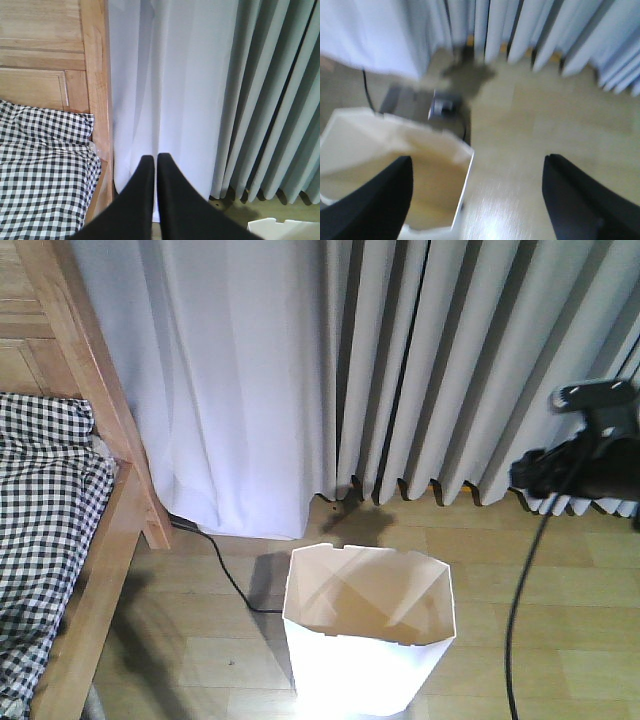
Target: Move trash bin to bedside with robot
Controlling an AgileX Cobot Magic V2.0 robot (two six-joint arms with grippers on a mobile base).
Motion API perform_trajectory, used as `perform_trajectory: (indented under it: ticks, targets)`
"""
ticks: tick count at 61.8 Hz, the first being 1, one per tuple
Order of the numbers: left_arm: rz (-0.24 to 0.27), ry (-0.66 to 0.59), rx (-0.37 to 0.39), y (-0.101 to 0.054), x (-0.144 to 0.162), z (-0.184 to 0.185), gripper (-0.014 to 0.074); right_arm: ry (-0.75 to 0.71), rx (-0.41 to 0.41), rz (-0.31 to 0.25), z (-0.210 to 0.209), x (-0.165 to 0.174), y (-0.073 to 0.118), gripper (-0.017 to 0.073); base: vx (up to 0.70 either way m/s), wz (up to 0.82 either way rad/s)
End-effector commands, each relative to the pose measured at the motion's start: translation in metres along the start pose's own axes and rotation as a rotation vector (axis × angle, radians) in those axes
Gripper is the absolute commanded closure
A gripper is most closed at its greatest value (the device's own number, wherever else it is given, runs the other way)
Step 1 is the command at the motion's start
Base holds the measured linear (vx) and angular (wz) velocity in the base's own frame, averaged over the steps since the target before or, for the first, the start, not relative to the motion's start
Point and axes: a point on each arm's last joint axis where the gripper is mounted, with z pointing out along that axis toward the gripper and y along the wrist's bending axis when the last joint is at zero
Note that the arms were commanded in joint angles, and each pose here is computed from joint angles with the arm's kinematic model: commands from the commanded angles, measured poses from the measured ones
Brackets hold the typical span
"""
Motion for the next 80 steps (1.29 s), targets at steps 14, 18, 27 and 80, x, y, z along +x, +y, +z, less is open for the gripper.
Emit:
perform_trajectory:
  ticks: [14,18,27,80]
  targets:
    - [-0.009,-0.072,0.004,0.0,-0.003,0.0,0.0599,-0.404,0.117,-0.051,-0.123,-0.025,0.014,0.0031,0.0,0.0]
    - [-0.009,-0.072,0.004,0.0,-0.003,0.0,0.0599,-0.478,0.123,-0.066,-0.145,-0.024,0.02,0.0031,0.0,0.0]
    - [-0.009,-0.072,0.004,0.0,-0.003,0.0,0.0599,-0.617,0.03,-0.044,-0.187,-0.022,0.037,0.0031,0.0,0.0]
    - [-0.009,-0.072,0.004,0.0,-0.003,0.0,0.0599,-0.868,0.13,0.06,-0.206,0.106,0.062,0.013,0.0,0.0]
